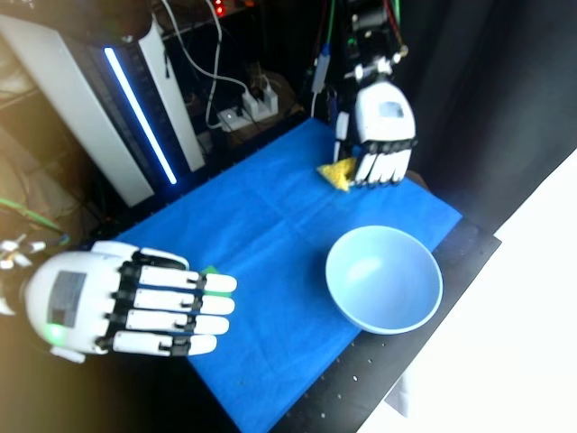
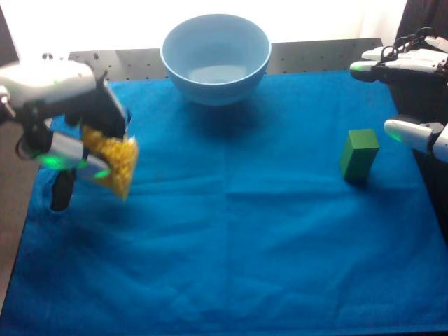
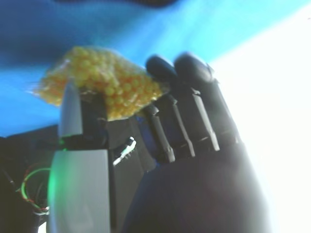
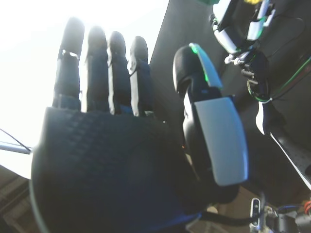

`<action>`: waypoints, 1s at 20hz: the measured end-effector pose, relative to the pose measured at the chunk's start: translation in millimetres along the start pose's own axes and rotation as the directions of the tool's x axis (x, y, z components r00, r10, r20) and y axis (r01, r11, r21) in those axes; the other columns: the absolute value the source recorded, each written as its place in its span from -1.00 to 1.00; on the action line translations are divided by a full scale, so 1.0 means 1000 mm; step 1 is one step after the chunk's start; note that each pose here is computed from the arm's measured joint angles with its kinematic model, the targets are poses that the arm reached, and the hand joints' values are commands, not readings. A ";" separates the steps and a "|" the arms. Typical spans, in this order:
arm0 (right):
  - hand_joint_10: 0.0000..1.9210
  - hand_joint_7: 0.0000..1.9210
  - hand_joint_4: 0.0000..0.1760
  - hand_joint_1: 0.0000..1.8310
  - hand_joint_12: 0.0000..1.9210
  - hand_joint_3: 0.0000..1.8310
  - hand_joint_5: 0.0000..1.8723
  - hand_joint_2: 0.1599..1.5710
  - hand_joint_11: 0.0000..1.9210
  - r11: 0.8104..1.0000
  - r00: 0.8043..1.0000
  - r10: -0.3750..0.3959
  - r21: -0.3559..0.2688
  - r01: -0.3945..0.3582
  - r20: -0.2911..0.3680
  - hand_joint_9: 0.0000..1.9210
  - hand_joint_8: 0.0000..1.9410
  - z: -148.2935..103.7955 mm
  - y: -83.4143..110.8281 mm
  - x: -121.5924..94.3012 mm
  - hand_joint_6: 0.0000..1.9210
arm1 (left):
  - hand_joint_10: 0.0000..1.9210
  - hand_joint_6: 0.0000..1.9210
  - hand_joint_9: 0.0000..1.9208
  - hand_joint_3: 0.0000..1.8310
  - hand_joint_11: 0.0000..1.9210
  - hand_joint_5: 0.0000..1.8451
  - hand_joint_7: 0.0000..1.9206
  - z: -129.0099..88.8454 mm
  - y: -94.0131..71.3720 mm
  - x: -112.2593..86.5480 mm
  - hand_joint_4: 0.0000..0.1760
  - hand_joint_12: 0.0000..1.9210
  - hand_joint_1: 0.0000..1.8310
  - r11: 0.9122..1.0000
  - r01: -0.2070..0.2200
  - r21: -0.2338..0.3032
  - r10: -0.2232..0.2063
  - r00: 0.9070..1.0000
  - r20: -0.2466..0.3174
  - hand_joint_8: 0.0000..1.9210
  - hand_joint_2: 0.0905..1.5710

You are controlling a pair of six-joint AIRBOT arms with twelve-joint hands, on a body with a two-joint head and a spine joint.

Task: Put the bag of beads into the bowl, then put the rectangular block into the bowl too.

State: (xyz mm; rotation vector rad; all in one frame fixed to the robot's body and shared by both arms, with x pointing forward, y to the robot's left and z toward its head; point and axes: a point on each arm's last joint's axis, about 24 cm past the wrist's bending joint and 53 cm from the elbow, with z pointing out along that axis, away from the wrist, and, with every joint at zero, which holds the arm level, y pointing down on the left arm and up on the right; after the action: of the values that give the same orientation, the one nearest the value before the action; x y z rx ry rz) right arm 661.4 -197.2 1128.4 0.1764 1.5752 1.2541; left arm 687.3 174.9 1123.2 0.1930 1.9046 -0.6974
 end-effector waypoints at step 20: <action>-1.00 -0.57 -0.59 -0.22 -0.42 -1.00 -0.54 0.65 -0.79 1.000 0.999 -0.026 -0.011 0.026 -0.033 -0.57 -0.99 0.007 -0.013 0.017 -1.00 | -0.60 -0.88 -0.30 -1.00 -0.70 -0.31 -0.24 0.112 -0.059 -0.126 -0.52 0.43 0.09 0.997 0.031 0.077 -0.053 0.952 0.302 -0.79 0.18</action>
State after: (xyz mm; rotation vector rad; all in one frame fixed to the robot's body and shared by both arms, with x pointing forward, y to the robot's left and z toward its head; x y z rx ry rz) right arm 666.2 -187.4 1108.5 0.1282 1.5939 1.2510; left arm 804.5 87.7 1225.2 0.0842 1.5945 -0.7776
